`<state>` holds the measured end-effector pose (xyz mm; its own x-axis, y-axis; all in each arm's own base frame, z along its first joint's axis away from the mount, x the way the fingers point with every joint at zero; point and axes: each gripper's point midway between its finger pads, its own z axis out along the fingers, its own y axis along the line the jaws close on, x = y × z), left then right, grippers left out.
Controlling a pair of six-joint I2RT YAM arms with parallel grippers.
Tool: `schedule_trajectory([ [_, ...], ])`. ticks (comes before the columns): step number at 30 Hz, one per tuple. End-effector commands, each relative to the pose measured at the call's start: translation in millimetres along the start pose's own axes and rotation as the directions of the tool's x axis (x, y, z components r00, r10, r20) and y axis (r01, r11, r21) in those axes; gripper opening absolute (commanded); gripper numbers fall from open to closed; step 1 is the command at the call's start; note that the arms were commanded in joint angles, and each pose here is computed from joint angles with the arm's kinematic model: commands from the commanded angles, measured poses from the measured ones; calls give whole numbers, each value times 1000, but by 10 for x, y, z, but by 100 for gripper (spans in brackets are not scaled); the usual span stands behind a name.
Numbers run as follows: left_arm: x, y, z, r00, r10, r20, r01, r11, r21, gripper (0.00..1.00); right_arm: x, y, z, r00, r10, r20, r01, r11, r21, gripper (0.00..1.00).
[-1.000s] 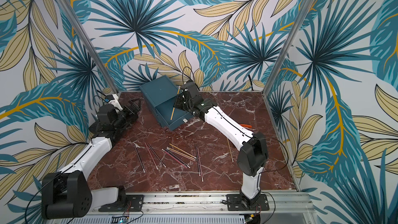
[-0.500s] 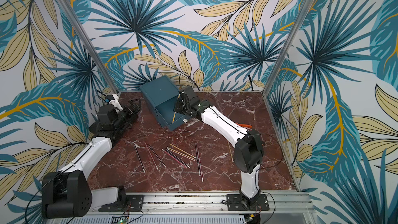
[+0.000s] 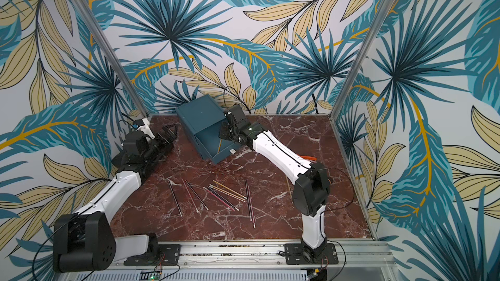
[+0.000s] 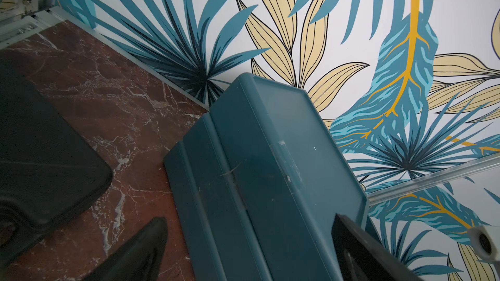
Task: Please place the pencils in the drawer according to their color
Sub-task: Place the pencil in the drawer, then pick up the pencil from the center of the board.
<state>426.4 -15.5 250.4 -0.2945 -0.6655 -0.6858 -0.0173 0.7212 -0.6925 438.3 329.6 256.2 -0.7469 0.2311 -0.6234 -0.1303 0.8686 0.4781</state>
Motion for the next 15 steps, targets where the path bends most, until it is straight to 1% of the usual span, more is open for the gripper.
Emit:
schedule_trajectory([
  [1,-110,-20,-64,999,24,38,-24,1000,7,100,-258,-32,-482,991,-88,100,82,995,61,36],
  [5,-133,-15,-117,998,25,51,-25,1000,6,100,-283,-287,-778,980,-154,125,134,979,151,44],
  [9,-153,3,-179,997,31,68,-31,1000,0,100,-162,-743,-1025,976,-193,97,158,945,285,44],
  [12,-158,13,-214,997,32,76,-31,999,-6,100,10,-1152,-1148,984,-169,52,138,917,375,46],
  [15,-143,32,-234,997,19,80,-18,1000,-10,100,262,-1519,-1191,993,-114,-17,111,904,412,46],
])
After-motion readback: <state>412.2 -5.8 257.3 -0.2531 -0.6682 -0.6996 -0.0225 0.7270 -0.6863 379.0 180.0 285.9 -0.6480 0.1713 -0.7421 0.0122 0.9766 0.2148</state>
